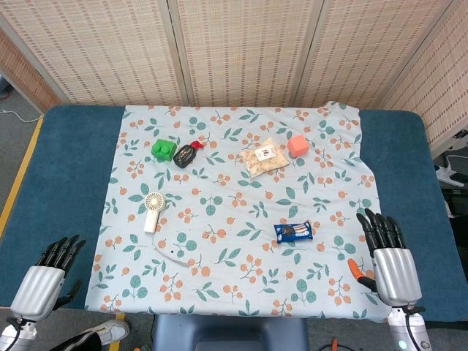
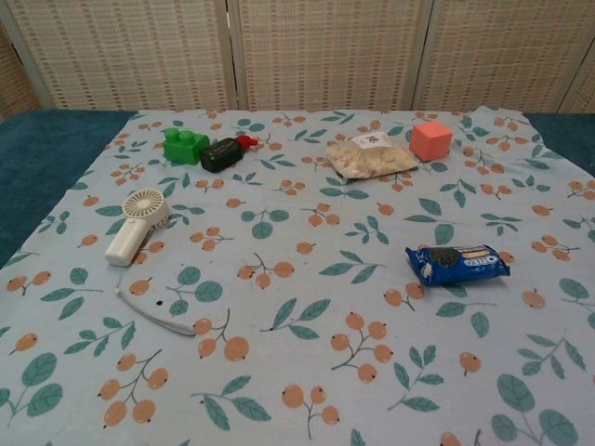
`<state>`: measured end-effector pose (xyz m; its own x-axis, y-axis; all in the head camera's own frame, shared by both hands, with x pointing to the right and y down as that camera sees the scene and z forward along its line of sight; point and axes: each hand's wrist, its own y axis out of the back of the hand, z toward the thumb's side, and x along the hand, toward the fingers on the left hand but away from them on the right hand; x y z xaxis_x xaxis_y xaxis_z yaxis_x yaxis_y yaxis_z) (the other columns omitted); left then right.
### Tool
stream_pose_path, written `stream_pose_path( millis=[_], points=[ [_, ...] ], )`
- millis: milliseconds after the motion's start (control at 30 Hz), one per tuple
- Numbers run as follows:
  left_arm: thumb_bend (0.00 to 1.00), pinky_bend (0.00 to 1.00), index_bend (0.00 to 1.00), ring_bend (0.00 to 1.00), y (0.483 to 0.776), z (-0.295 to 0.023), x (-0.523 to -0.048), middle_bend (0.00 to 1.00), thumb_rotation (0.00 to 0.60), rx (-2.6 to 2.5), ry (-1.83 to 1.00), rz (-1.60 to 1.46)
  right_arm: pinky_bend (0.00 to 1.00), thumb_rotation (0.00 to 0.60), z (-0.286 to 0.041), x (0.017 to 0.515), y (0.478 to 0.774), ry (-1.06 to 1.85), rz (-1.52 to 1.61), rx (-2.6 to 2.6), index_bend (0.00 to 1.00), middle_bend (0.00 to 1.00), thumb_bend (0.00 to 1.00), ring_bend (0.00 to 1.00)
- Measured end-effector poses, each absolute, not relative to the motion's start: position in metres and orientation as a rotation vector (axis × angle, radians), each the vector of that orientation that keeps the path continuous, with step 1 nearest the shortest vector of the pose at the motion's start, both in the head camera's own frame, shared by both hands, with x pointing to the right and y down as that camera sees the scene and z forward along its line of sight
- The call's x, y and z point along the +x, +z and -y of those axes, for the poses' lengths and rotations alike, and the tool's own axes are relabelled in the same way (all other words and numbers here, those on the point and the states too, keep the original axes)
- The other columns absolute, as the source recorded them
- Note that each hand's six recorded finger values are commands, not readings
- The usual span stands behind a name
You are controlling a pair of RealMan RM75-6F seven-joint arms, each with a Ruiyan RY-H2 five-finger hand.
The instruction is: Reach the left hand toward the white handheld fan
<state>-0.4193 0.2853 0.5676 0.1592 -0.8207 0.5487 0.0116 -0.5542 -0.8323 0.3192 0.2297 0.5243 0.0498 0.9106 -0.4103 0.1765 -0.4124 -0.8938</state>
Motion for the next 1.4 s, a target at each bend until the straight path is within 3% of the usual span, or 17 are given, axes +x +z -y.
stream_pose_path(
  millis=[133,200,233,400,467,533,733,1400],
  points=[
    [0.39,0.14,0.0,0.0,0.572,-0.285,-0.416,0.0,0.6,-1.738,-1.47,-0.761,0.0,0.6,-0.23,0.32,0.524,1.419,1.105,-1.669,0.0,0.0,0.19,0.0],
    [0.42,0.19,0.0,0.02,0.575,-0.285,-0.413,0.01,0.6,-1.744,-1.454,-0.75,0.0,0.6,-0.23,0.32,0.524,1.42,1.108,-1.664,0.0,0.0,0.19,0.0],
    [0.44,0.27,0.0,0.07,0.577,-0.285,-0.411,0.05,0.6,-1.748,-1.446,-0.747,0.0,0.6,-0.229,0.321,0.523,1.419,1.109,-1.659,0.0,0.0,0.19,0.0],
    [0.62,0.77,0.0,0.51,0.6,-0.284,-0.396,0.54,0.6,-1.801,-1.389,-0.736,0.0,0.6,-0.229,0.323,0.523,1.427,1.112,-1.646,0.0,0.0,0.19,0.0],
    [0.71,0.9,0.0,0.66,0.613,-0.284,-0.39,0.71,0.6,-1.817,-1.374,-0.717,0.0,0.6,-0.229,0.324,0.524,1.432,1.113,-1.642,0.0,0.0,0.19,0.0],
    [0.8,0.95,0.0,0.73,0.629,-0.284,-0.382,0.81,0.6,-1.836,-1.362,-0.68,0.0,0.6,-0.228,0.325,0.525,1.437,1.111,-1.64,0.0,0.0,0.19,0.0],
    [0.94,1.0,0.0,0.83,0.664,-0.273,-0.355,0.91,0.6,-1.877,-1.321,-0.61,0.0,0.6,-0.229,0.324,0.529,1.446,1.099,-1.648,0.0,0.0,0.19,0.0],
    [0.95,1.0,0.0,0.84,0.72,-0.227,-0.343,0.93,0.6,-1.819,-1.433,-0.561,0.0,0.6,-0.228,0.325,0.528,1.448,1.099,-1.638,0.0,0.0,0.19,0.0]
  ],
)
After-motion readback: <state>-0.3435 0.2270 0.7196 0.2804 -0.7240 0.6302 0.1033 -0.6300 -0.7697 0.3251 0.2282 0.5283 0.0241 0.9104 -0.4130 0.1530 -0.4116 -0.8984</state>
